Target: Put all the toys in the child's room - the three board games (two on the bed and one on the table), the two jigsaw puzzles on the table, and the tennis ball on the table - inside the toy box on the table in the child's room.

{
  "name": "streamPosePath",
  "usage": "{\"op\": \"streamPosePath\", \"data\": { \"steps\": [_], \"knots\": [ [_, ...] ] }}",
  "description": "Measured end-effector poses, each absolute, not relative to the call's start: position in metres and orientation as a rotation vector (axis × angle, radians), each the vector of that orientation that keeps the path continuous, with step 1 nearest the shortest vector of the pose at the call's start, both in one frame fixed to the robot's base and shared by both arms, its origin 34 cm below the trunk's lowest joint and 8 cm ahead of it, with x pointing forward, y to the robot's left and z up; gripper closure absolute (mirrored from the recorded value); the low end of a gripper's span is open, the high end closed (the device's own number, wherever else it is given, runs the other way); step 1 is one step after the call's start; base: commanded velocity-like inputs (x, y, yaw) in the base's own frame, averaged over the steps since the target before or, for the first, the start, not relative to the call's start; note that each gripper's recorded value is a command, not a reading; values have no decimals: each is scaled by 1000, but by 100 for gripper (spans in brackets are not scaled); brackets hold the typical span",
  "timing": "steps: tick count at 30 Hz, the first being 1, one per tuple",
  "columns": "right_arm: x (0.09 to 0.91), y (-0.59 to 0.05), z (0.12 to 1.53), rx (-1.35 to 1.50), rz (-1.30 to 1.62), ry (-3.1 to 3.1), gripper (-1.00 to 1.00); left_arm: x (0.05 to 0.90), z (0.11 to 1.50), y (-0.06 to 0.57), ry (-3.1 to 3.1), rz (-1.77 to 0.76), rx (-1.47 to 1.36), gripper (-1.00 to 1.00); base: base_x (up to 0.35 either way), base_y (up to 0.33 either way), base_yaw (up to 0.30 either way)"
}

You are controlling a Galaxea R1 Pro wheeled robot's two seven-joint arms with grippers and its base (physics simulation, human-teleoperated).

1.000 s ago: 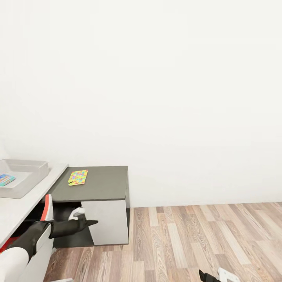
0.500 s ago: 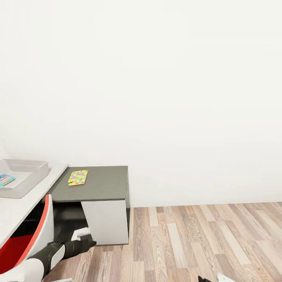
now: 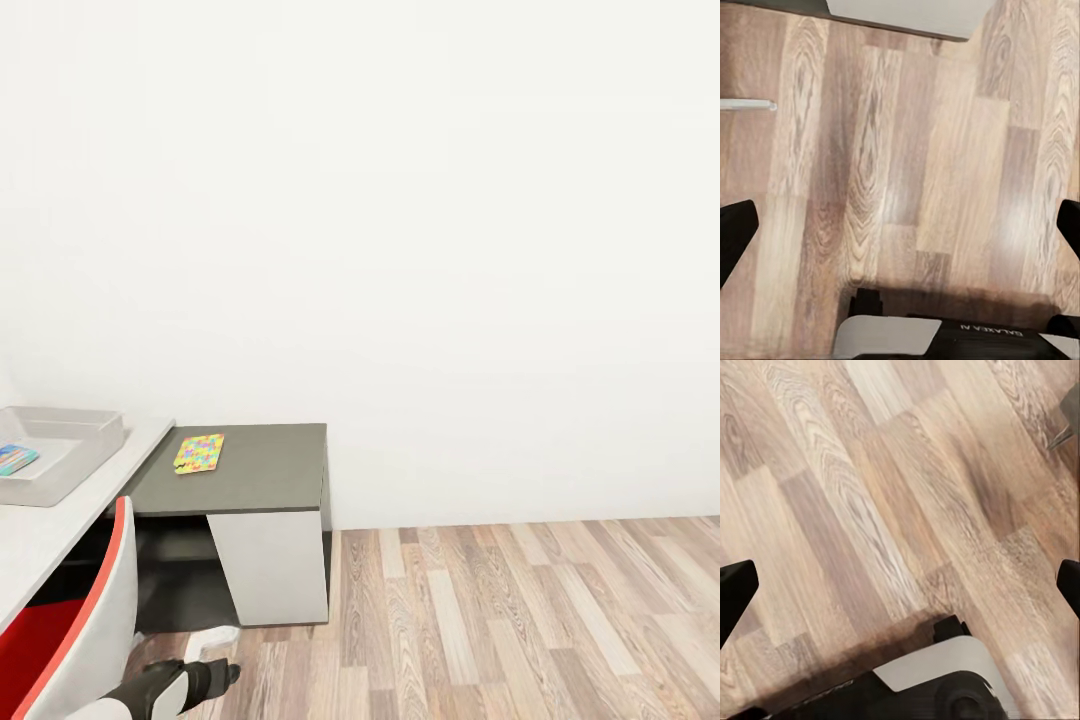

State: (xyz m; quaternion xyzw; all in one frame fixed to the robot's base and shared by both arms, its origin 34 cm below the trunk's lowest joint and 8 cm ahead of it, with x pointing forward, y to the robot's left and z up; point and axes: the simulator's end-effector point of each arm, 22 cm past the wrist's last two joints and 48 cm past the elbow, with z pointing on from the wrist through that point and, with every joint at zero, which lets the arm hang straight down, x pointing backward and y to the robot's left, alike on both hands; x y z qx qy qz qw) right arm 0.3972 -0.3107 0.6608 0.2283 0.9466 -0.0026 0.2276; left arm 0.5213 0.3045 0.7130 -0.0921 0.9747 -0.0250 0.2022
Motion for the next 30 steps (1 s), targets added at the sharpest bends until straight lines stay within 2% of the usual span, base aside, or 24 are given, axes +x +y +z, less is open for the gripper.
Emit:
{"op": "streamPosePath", "data": {
  "steps": [7, 30],
  "knots": [
    [380, -298, 653, 637, 2, 2650, -100, 476, 691, 316, 2789, 29, -278, -100, 0, 0, 0],
    [373, -286, 650, 565, 13, 2688, -100, 377, 653, 326, 2873, 97, -251, -100, 0, 0, 0]
  ]
}}
